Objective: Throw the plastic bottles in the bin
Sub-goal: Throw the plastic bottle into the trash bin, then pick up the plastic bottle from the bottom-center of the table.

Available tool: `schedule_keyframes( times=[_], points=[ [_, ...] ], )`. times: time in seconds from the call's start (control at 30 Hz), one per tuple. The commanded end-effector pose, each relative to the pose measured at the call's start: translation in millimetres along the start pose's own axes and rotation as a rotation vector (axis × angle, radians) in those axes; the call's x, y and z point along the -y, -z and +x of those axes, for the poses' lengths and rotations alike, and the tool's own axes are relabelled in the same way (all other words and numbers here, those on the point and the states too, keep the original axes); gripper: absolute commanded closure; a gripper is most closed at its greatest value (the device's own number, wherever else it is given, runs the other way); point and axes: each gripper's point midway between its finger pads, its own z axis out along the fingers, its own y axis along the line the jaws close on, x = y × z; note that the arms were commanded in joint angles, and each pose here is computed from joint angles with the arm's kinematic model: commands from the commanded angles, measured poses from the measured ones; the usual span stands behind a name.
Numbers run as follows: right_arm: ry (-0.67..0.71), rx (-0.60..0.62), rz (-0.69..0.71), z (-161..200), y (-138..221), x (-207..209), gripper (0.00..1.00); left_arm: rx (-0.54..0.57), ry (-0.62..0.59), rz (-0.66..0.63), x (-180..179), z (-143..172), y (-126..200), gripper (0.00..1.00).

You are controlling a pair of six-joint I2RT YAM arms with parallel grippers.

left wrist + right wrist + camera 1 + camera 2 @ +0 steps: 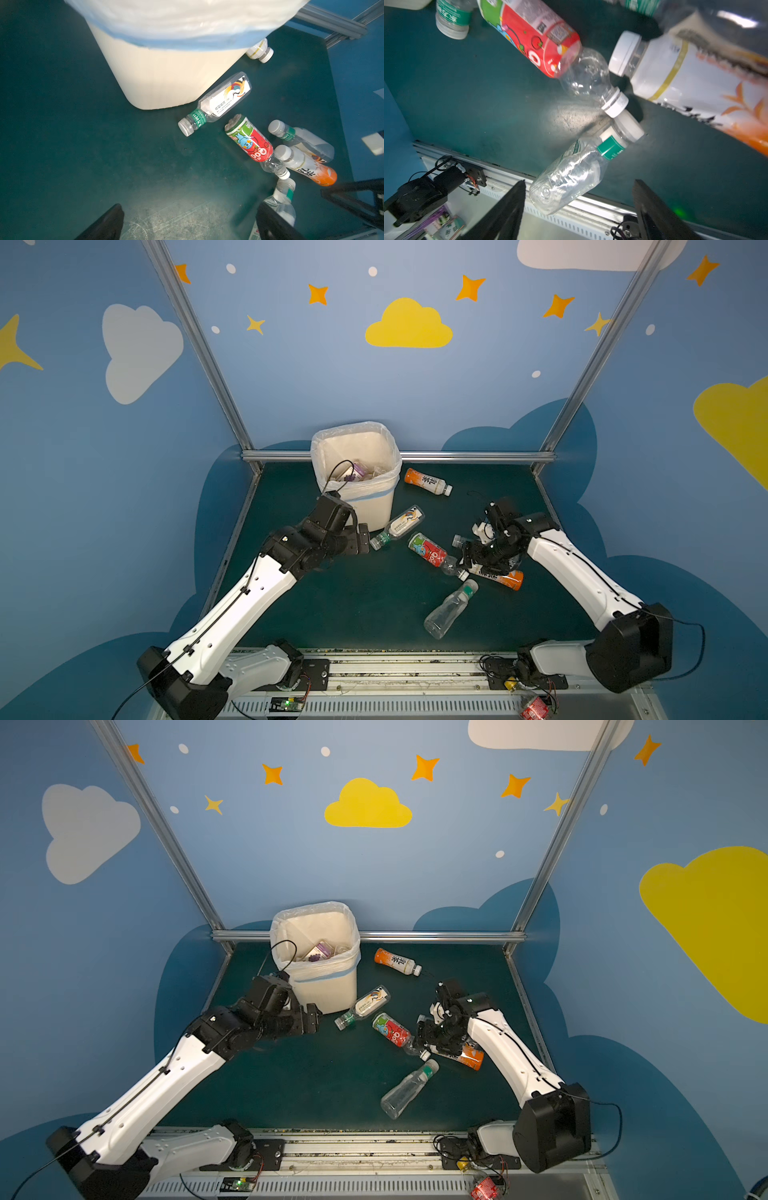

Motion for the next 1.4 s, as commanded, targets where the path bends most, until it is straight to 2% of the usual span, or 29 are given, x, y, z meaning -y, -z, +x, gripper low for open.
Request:
schedule_keyframes(
  times=[0.0,0.23,0.37,0.53,0.97,1.37],
  points=[
    [-0.075,-0.024,-0.033,23,-2,2,0.18,0.087,0.094,0.022,0,-7,-4,0.00],
    [-0.128,-0.117,-0.057,63,-16,3,0.18,0.026,0.029,-0.008,-1,3,-18,0.00],
    [-0.148,-0.161,-0.067,77,-28,2,0.18,0.013,0.030,0.012,5,3,-25,0.00],
    [-0.186,-0.171,-0.098,77,-39,-2,0.16,0.000,0.046,0.039,12,5,-33,0.00],
    [-0.272,-0.176,-0.076,74,-64,6,0.14,-0.030,0.031,0.013,3,16,-37,0.00],
    [-0.278,-0.166,-0.042,61,-79,9,0.10,-0.030,-0.001,-0.005,-2,17,-34,0.00]
  ],
)
